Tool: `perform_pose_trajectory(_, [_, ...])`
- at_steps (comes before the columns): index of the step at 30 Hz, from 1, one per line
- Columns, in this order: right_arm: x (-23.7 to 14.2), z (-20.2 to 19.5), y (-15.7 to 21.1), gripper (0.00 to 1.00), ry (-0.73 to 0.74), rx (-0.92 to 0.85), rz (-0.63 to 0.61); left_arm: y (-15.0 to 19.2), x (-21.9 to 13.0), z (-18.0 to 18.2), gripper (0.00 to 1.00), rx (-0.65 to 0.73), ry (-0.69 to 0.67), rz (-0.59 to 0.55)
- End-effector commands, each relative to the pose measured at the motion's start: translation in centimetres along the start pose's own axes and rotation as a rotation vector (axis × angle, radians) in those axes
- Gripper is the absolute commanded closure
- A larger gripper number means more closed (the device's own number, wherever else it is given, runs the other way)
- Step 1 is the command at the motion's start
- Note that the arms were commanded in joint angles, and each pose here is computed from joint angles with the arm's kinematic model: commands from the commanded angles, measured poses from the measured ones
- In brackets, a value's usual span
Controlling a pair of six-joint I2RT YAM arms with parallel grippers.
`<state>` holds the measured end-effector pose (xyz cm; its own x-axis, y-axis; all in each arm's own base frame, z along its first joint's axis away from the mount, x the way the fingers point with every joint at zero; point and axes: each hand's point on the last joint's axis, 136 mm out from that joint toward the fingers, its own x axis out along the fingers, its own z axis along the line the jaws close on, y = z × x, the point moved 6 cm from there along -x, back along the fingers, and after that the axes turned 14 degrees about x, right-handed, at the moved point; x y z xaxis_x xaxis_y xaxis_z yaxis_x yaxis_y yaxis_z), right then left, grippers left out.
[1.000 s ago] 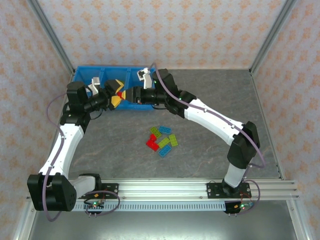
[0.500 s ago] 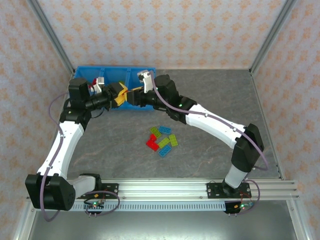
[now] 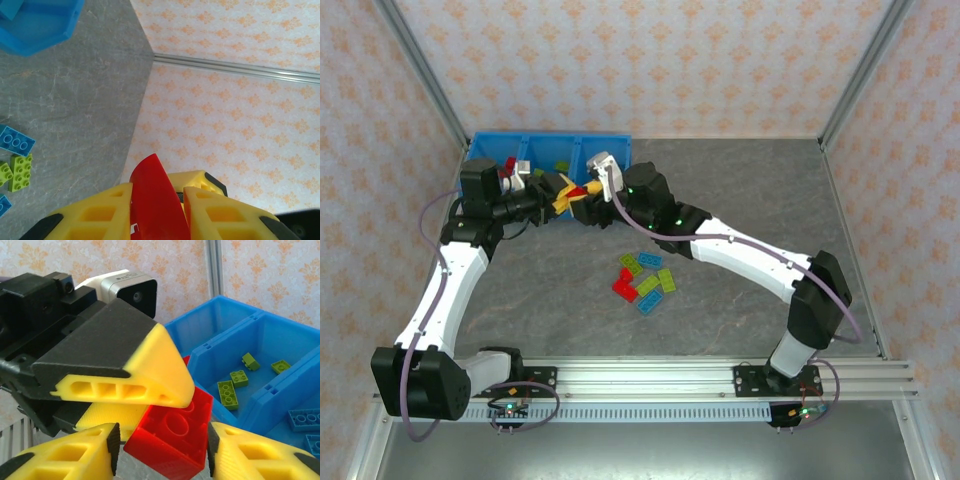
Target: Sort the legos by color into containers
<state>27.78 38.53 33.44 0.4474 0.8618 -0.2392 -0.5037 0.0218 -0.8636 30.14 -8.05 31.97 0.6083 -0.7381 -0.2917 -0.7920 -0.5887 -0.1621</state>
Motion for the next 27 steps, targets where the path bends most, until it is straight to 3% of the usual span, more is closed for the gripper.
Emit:
perform_pose_trajectory(1, [-1.1, 3.1, -0.7, 0.43, -0.112, -0.053, -0.021, -0.2, 0.0, -0.4, 0.95, 0.051, -0.008, -0.003])
perform_pose_trajectory(3, [-1.4, 3.3, -0.9, 0.35, -0.119, -0.041, -0.025, -0.3, 0.0, -0.2, 1.0, 0.057, -0.026, -0.013])
perform_pose_trajectory(8, [-3.1, 3.4, -0.9, 0.11, -0.117, 0.008, -0.054, -0.8, 0.4, 0.7, 1.0, 0.063, -0.062, -0.036])
perform_pose_trajectory(11, [-5.1, 3.2, -0.7, 0.0, -0.099, 0.042, -0.085, -1.2, 0.2, 1.9, 1.0, 0.095, -0.157, -0.054])
perform_pose_trajectory(18, [-9.3, 0.2, 0.4, 0.01, 0.127, 0.164, -0.163, -7.8, -2.2, 3.4, 1.0, 0.18, -0.407, -0.337])
perform_pose_trajectory(23, [-11.0, -2.2, 2.6, 0.01, 0.281, 0.207, -0.105, -15.0, -5.0, 3.6, 1.0, 0.257, -0.679, -0.6])
perform_pose_trajectory(27, [-12.3, -3.7, 4.5, 0.01, 0.342, 0.237, -0.069, -20.5, -6.4, 5.8, 1.0, 0.218, -0.832, -0.723])
